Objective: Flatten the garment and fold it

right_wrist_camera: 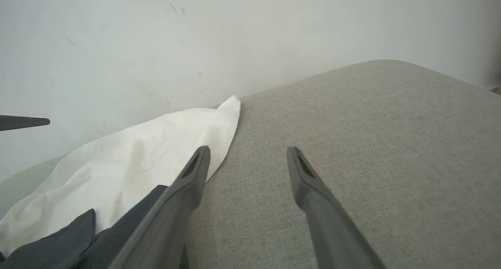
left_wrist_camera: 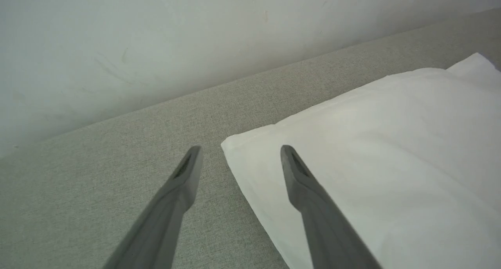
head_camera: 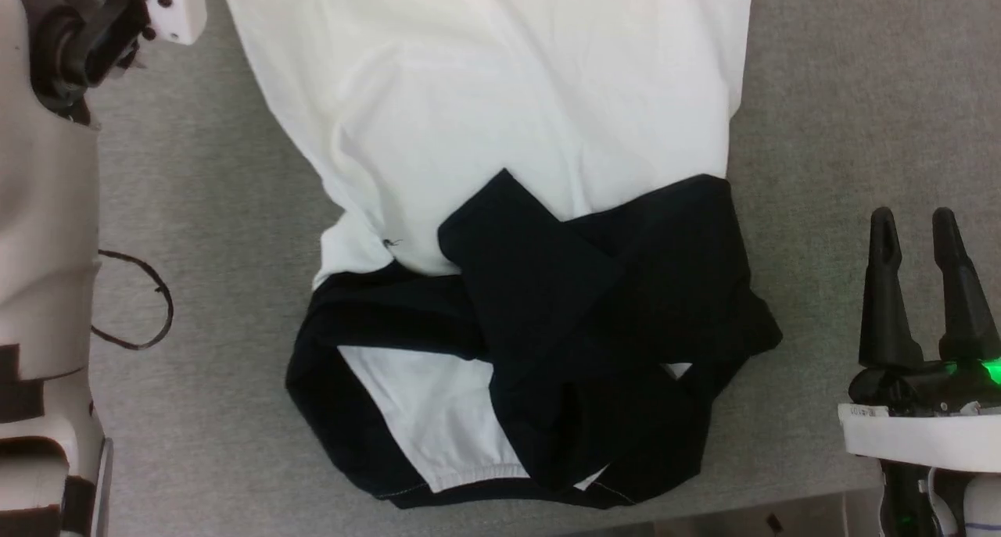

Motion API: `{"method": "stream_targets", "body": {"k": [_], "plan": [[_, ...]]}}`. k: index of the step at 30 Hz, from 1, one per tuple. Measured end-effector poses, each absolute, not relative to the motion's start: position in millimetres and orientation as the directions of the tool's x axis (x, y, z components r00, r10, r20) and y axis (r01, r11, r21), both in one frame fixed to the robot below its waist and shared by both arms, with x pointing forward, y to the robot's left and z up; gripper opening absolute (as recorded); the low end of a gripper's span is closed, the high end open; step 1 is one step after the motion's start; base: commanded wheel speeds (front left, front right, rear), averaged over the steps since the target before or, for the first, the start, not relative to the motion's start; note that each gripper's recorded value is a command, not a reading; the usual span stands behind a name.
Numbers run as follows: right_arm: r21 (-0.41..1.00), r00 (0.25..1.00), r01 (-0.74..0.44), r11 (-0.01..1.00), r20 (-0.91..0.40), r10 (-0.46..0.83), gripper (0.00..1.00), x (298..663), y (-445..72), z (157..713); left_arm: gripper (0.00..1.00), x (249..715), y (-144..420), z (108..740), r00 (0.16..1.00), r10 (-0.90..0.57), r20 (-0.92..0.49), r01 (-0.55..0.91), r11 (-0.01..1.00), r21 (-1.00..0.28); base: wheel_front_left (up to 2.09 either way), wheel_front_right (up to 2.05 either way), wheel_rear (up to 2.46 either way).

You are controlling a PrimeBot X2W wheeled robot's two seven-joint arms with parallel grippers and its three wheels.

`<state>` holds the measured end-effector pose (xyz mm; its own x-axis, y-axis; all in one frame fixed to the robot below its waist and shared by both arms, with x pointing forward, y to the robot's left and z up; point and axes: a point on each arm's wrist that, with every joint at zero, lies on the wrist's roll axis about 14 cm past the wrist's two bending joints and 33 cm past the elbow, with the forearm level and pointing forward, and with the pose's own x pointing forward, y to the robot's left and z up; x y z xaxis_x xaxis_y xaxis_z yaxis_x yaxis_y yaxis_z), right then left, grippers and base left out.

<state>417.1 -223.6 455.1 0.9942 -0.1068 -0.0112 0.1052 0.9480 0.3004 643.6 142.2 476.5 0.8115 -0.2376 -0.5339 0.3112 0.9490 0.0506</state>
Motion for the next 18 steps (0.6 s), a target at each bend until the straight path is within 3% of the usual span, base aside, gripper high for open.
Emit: {"method": "stream_targets", "body": {"k": [9, 18], "plan": [[0.270, 0.987, 0.155, 0.950, -0.081, -0.138, 1.00, 414.7, -234.7, 431.4, 1.00, 661.6, 144.5, 429.8, 0.779, -0.222, -0.586, 0.250, 0.968, -0.034, 0.00, 0.00, 0.00], [0.243, 0.977, 0.196, 0.950, -0.126, -0.170, 1.00, 410.5, -245.4, 417.2, 1.00, 661.8, 141.8, 385.5, 0.697, -0.205, -0.687, 0.237, 0.970, -0.049, 0.00, 0.00, 0.00]]}}
